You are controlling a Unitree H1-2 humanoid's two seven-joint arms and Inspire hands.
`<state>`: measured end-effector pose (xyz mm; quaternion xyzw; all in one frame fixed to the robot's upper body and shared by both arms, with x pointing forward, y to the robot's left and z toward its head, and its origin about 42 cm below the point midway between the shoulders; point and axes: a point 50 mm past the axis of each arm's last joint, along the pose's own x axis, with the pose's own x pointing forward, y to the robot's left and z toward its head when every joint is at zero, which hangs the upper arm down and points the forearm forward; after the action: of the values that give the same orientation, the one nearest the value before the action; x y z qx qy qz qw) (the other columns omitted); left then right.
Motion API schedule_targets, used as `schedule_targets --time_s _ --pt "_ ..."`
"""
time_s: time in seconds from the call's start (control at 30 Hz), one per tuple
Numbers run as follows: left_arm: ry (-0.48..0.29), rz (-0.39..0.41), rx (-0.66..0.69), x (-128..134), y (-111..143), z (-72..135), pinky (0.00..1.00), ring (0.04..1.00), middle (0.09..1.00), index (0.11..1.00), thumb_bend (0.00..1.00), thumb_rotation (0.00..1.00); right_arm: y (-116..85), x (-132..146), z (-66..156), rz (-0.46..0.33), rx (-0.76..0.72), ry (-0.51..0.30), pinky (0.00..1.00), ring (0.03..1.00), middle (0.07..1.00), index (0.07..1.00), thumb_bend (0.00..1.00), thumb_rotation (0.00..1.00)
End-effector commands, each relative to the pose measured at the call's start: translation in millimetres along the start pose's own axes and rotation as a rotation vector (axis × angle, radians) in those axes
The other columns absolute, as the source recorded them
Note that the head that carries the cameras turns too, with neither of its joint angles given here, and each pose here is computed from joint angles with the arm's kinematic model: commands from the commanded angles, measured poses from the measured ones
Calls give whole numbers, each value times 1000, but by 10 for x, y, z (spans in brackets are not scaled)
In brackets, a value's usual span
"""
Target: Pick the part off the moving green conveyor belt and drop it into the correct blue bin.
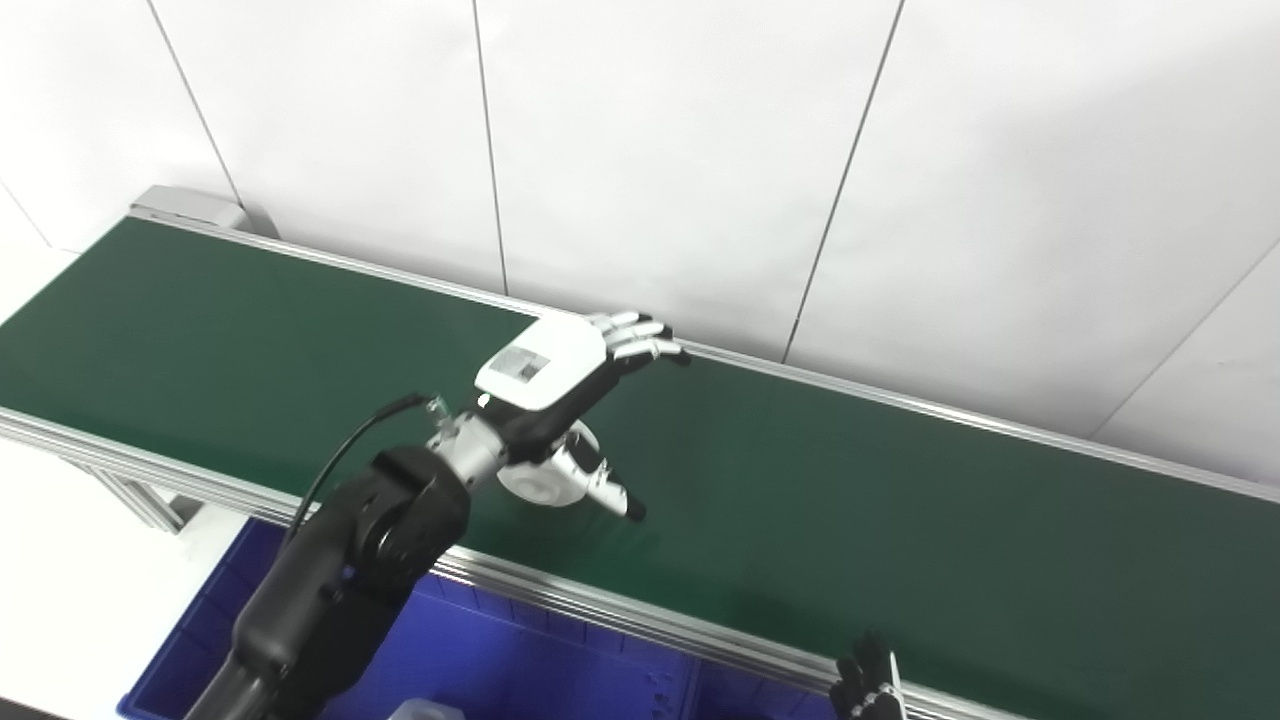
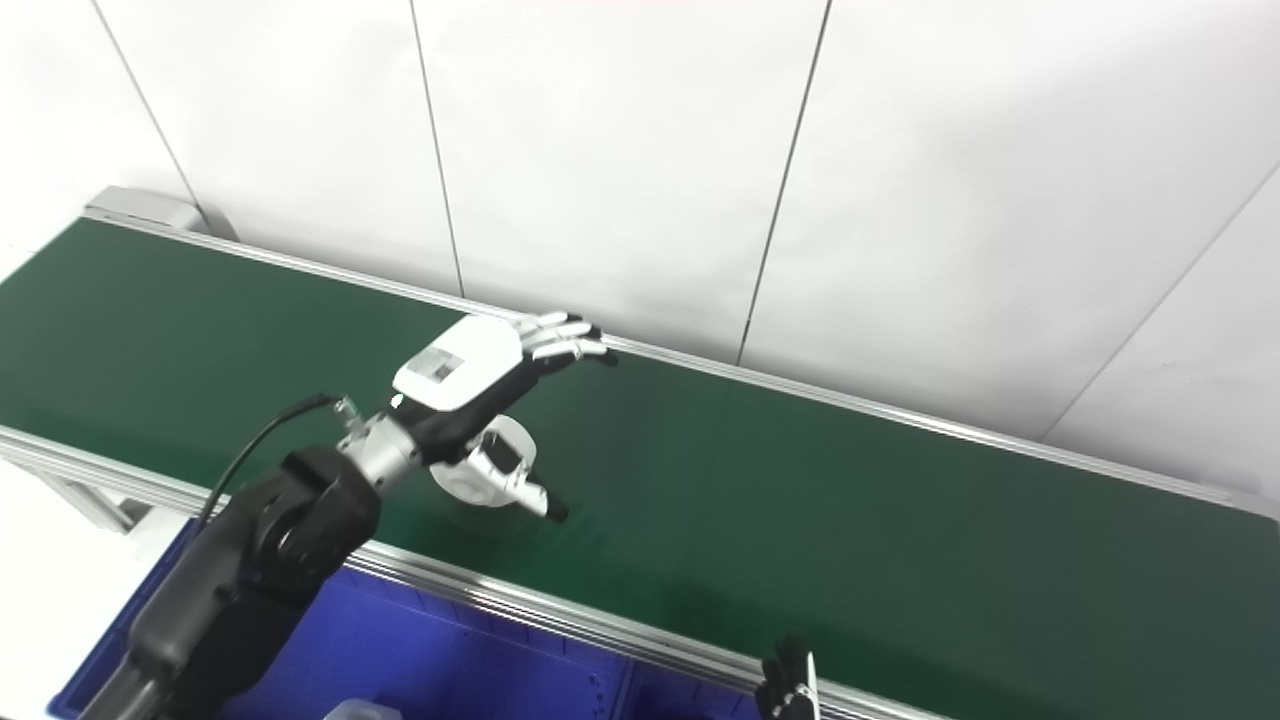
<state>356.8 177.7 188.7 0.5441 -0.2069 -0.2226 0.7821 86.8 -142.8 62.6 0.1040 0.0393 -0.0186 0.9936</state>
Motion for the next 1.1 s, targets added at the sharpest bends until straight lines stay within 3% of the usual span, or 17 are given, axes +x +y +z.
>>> schedule_targets --time_s 0.0,0.33,0.47,0.6,0.7,0.83,1.03,1.07 --pt "17 53 8 115 101 -47 905 936 905 816 1000 292 170 40 88 9 40 -33 1000 1000 1000 1000 828 987" --pt "83 -4 -28 146 -62 -209 874 919 884 822 999 280 188 28 106 14 38 -30 1000 1000 1000 1000 811 980" --pt "94 -102 -56 122 -101 -236 873 923 878 831 989 288 193 29 113 11 38 -25 1000 1000 1000 1000 806 976" --pt "112 -261 -98 86 -151 -245 834 906 861 820 1000 305 204 38 125 17 38 -25 1000 1000 1000 1000 800 978" --pt "137 -307 -96 88 -181 -247 810 892 861 816 1000 313 206 39 127 18 38 -25 1000 1000 1000 1000 802 980" --pt "140 -279 -55 118 -254 -269 771 860 845 806 1000 283 215 35 130 16 32 -21 1000 1000 1000 1000 805 980" --pt "168 -99 49 243 -550 -312 685 773 774 757 974 150 232 31 126 13 33 -22 1000 1000 1000 1000 807 982" --pt "166 -39 65 268 -628 -322 668 751 756 739 975 137 236 28 126 13 33 -21 1000 1000 1000 1000 809 982"
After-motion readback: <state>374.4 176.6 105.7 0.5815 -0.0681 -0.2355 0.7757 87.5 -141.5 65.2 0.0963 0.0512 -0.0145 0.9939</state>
